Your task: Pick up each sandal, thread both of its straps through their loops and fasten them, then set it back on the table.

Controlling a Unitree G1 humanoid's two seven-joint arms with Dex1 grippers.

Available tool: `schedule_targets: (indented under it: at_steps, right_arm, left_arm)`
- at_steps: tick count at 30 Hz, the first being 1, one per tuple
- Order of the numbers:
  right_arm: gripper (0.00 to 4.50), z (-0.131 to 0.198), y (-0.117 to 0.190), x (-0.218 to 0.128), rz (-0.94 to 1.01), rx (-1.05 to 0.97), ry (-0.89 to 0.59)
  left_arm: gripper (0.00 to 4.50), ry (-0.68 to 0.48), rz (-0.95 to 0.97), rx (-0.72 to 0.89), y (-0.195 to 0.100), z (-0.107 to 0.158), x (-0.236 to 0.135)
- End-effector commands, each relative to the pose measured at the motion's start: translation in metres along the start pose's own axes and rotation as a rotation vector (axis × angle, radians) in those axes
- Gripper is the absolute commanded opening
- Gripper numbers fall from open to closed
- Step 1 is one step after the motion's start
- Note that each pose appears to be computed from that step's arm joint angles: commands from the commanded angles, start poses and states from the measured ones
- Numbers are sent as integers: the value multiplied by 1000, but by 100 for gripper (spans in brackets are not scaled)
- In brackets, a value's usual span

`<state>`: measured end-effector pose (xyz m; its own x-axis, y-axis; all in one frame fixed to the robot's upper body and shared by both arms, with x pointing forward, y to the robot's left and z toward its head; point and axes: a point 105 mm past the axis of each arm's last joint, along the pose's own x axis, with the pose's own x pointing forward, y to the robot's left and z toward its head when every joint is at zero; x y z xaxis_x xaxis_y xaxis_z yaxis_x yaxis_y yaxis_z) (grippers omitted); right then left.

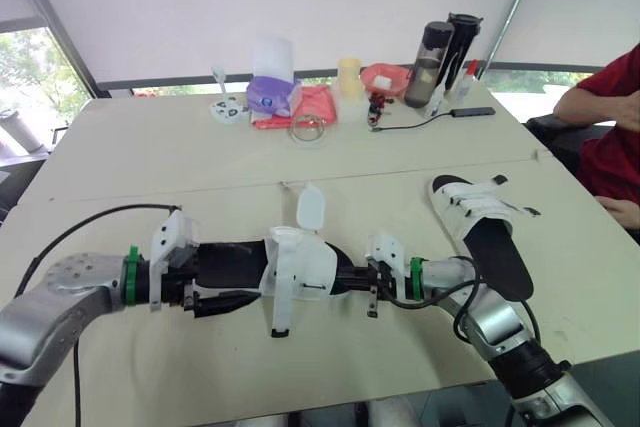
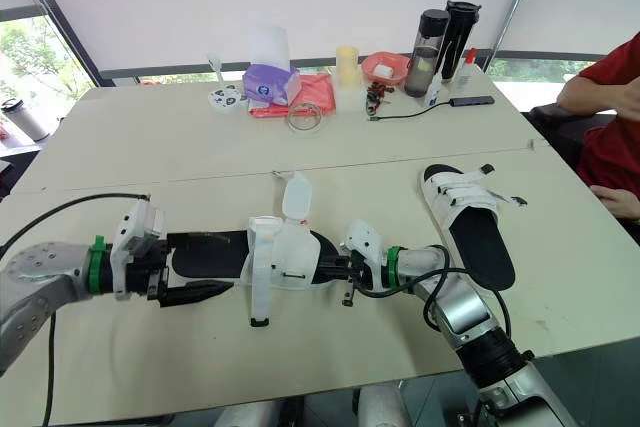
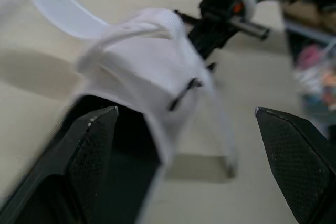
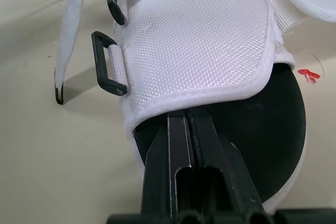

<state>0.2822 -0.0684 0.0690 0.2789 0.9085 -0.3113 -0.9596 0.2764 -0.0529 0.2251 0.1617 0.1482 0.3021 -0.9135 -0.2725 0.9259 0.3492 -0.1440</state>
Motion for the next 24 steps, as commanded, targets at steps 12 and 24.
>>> schedule_targets:
  at_steps: [12,24]
  right_arm:
    - [0,-33,-1,-5,-32,70,130]
    - [0,-34,-1,-8,-49,70,137]
  left_arm:
    - [433,-16,-54,-234,-30,-19,22]
    - [433,-21,-72,-212,-12,-21,34]
